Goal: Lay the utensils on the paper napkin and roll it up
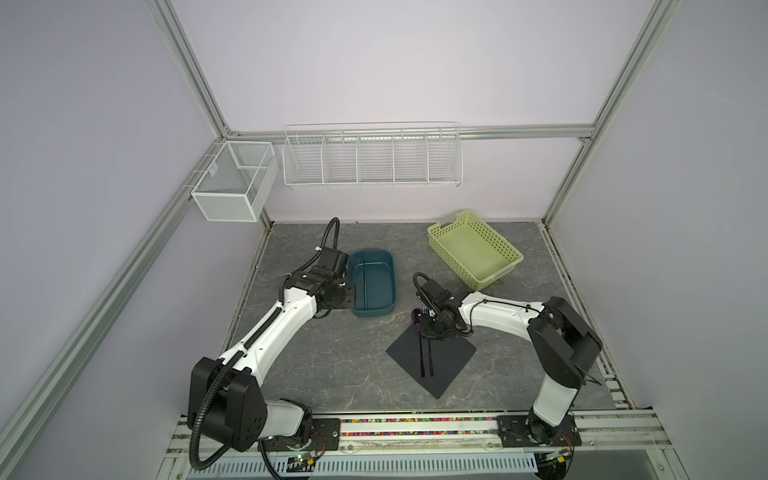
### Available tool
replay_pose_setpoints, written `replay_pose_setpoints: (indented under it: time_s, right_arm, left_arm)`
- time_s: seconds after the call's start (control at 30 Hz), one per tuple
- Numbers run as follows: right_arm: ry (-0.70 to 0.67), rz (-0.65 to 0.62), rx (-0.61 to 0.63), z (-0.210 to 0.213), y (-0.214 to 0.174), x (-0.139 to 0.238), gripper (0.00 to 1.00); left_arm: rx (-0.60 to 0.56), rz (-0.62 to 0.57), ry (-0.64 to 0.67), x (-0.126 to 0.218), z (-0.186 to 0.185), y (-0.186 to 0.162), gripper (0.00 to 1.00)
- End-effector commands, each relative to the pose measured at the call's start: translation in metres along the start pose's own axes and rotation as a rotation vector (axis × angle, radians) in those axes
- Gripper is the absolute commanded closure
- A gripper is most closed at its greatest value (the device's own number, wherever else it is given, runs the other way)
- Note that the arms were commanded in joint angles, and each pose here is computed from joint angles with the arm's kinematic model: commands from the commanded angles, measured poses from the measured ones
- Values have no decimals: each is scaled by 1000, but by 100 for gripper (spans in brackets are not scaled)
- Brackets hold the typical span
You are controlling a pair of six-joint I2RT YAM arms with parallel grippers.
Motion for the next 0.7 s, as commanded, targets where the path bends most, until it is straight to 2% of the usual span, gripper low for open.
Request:
replay_pose_setpoints:
  time_s: [0.0,0.2,0.67]
  right_arm:
    - [-4,16,-11,3,1,-4,92]
    - [-12,8,-11,3,2,1,80]
    - [6,-95,23,4,3,60,73]
  left_arm:
    - [-13,-2,11,1,3,-1,82]
    - [-11,1,11,0,3,-2,82]
    - [9,55,-21,-21,-10,7,82]
Point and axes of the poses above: each gripper's point midway between its finger pads, its own x axis back along the fingers, its own z axis along the line the jaws close on, y = z × x, the point moved 9 cm from there along x, back along the fingers, and after that the axes turned 7 degrees about x, right-handed, at the moved point
